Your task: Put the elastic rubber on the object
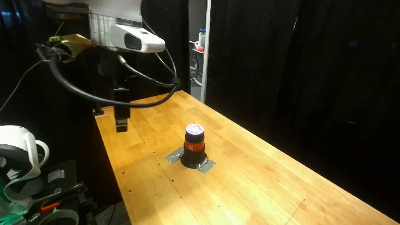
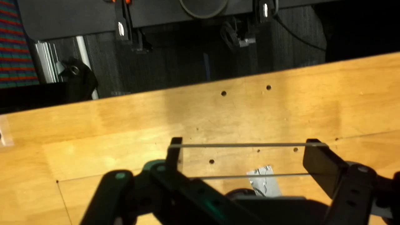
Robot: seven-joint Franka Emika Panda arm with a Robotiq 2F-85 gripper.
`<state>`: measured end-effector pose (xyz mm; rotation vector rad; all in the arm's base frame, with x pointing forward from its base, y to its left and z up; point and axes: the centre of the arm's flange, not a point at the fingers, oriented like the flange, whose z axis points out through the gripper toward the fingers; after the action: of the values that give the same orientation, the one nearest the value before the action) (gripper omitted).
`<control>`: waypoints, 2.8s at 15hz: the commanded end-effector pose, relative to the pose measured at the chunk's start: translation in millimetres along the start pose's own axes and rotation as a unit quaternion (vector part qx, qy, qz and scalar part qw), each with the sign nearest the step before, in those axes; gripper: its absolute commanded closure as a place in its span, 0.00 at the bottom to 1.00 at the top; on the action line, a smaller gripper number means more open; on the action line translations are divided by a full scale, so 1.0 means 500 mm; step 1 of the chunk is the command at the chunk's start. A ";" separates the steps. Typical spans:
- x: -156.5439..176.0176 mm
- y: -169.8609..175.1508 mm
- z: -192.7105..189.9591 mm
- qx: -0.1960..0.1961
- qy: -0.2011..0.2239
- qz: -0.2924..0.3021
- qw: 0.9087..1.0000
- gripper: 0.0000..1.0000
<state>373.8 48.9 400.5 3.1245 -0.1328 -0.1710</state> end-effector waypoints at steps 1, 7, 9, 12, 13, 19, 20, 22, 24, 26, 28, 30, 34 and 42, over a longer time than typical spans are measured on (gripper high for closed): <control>0.151 -0.095 -0.015 -0.001 0.027 0.017 0.999 0.00; 0.348 -0.189 0.016 0.005 0.003 0.036 0.999 0.00; 0.424 -0.191 0.032 0.023 -0.005 0.041 0.999 0.00; 0.524 -0.166 0.072 0.026 -0.021 0.051 0.998 0.00; 0.547 -0.153 0.085 0.022 -0.031 0.056 0.998 0.00; 0.620 -0.089 0.157 0.028 -0.098 0.050 0.994 0.00; 0.627 -0.087 0.168 0.031 -0.104 0.049 0.993 0.00; 0.637 -0.083 0.185 0.032 -0.113 0.046 0.992 0.00; 0.639 -0.077 0.202 0.035 -0.129 0.039 0.990 0.00; 0.625 -0.075 0.215 0.036 -0.147 0.028 0.988 0.00; 0.606 -0.071 0.224 0.037 -0.164 0.015 0.986 0.00; 0.585 -0.067 0.222 0.043 -0.181 -0.001 0.983 0.00; 0.536 -0.052 0.222 0.056 -0.199 -0.020 0.978 0.00; 0.440 -0.054 0.268 0.046 -0.160 -0.010 0.986 0.00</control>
<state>622.5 56.1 240.1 3.1609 -0.1063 -0.7304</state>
